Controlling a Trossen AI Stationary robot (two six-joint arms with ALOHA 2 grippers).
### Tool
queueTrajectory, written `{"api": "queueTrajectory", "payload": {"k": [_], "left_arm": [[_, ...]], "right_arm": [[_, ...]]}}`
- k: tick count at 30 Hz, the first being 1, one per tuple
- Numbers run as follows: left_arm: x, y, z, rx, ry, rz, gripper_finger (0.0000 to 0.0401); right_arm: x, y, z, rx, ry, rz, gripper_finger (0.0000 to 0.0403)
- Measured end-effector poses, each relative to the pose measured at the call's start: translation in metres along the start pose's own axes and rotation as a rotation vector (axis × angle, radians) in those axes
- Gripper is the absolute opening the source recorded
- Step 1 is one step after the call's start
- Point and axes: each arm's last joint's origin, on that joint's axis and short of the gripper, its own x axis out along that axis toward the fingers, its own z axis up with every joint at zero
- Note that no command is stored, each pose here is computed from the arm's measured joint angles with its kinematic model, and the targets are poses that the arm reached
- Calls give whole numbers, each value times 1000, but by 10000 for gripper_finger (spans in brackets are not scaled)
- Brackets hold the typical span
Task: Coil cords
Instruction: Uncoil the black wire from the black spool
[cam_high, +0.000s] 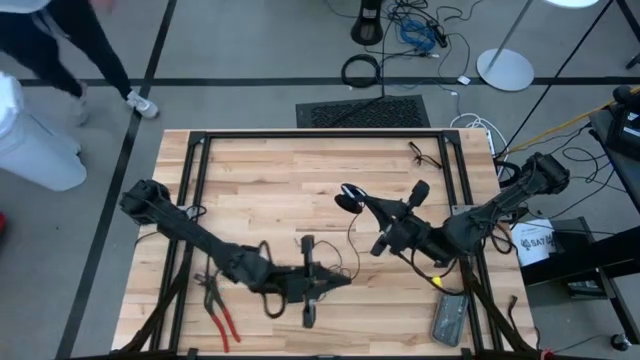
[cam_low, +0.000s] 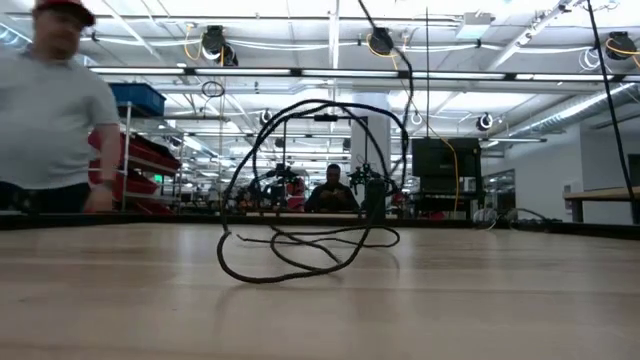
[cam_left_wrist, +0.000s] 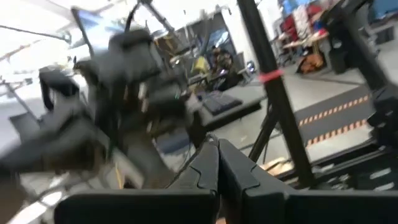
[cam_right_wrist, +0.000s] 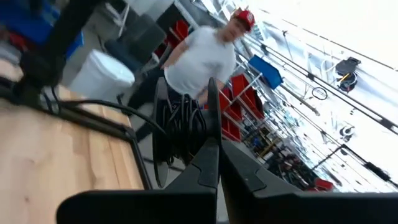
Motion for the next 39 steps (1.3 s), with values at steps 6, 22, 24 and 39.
{"api": "queueTrajectory", "payload": {"k": [6, 22, 24, 39], "left_arm": [[14, 8, -30, -7, 112, -2, 1], [19, 26, -61, 23, 341, 56, 1], [18, 27, -64, 48, 387, 107, 1], [-10, 50, -38, 166, 561, 321, 2]], "right_arm": [[-8, -7, 7, 62, -40, -5, 0], [-39, -26, 43, 208, -151, 55, 0], [-44, -28, 47, 219, -164, 70, 0], [-67, -38, 63, 285, -198, 127, 0]]}}
